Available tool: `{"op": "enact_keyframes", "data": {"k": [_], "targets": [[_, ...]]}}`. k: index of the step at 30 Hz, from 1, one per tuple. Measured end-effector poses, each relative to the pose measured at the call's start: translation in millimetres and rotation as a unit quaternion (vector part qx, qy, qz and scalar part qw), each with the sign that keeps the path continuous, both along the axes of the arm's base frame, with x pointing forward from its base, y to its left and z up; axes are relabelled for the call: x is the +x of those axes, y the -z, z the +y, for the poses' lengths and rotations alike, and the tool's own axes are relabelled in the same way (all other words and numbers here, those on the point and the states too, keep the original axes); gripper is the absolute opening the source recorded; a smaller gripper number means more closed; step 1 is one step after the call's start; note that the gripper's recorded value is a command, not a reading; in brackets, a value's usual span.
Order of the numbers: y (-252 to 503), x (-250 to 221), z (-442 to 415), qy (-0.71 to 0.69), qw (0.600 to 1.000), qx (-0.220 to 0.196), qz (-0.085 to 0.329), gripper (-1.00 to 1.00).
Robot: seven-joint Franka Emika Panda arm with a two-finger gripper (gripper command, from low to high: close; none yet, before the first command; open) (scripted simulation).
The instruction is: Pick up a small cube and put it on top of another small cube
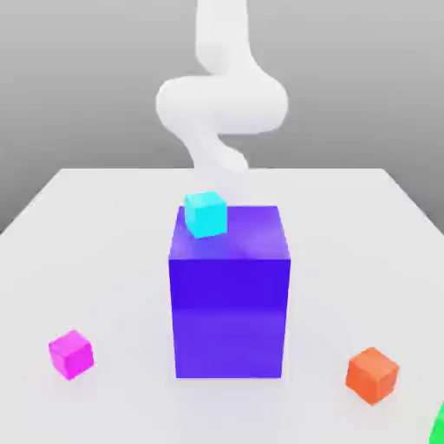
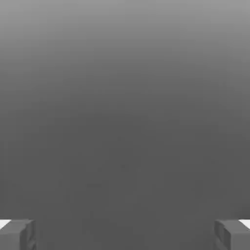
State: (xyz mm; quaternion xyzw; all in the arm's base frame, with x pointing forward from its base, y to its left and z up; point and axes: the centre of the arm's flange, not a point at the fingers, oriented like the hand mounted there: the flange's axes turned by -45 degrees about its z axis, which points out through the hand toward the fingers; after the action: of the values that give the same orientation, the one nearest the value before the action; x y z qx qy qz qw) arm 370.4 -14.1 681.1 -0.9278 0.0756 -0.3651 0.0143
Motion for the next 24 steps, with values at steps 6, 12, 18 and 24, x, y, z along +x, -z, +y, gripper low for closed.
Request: {"op": "enact_keyframes", "data": {"k": [6,12,18,24], "targets": [[77.9,46.1,-41.6,0.151,0.983,0.087,0.055,0.00],[159.8,70.9,-87.4,0.302,0.934,0.164,0.098,0.00],[244.6,75.4,-133.2,0.449,0.854,0.228,0.131,0.00],[329.2,60.5,-174.1,0.587,0.745,0.278,0.153,0.00]]}}
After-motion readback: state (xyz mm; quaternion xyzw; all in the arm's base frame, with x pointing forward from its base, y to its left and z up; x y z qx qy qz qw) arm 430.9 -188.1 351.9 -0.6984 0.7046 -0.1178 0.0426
